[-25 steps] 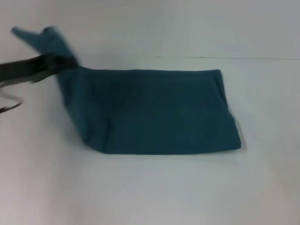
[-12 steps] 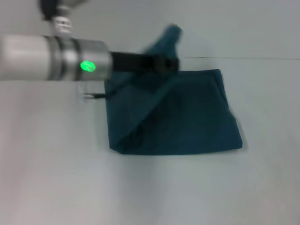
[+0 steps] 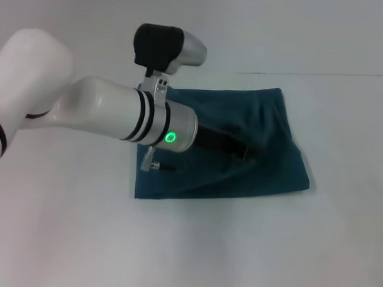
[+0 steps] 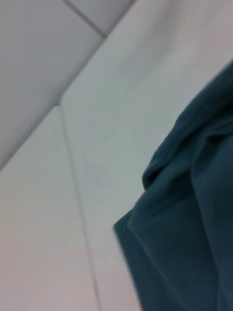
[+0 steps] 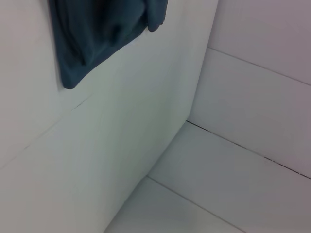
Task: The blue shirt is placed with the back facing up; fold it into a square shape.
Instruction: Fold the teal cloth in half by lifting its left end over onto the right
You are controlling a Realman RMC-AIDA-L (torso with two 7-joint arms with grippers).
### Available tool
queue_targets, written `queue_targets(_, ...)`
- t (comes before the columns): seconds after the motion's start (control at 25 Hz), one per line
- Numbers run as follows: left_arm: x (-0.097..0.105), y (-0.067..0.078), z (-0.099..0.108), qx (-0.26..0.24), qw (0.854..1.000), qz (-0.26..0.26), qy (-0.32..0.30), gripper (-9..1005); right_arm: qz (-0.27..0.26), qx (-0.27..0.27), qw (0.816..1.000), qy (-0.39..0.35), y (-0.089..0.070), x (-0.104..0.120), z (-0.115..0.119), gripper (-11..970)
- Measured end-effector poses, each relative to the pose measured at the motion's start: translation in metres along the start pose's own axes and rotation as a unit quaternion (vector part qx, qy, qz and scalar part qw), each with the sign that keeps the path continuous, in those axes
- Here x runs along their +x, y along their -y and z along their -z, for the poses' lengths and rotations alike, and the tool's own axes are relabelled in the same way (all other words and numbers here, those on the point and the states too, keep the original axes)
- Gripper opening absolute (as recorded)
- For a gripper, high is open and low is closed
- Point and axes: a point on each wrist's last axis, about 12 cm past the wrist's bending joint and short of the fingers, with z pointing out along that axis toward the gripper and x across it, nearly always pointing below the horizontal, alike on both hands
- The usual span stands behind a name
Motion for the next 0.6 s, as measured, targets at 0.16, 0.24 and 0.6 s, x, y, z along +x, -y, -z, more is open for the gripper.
queue_targets(0.16, 0.006, 0.008, 0.003, 0.028, 0.998, -0.049, -0.019, 123, -0.002, 0.005, 1.000, -0.002, 0.001, 0.000, 0.001, 809)
queue_targets(0.24, 0.008, 0.009, 0.008, 0.037, 0.997, -0.067, -0.016, 163, -0.002, 0.008, 1.000, -0.006, 0.002, 0.000, 0.001, 809)
queue_targets(0.6, 0.031, -0.058, 0.096, 0.022, 0.956, 0.211, 0.203, 426, 0.027, 0.028, 0.998, -0.058, -0.005, -0.006, -0.015, 805)
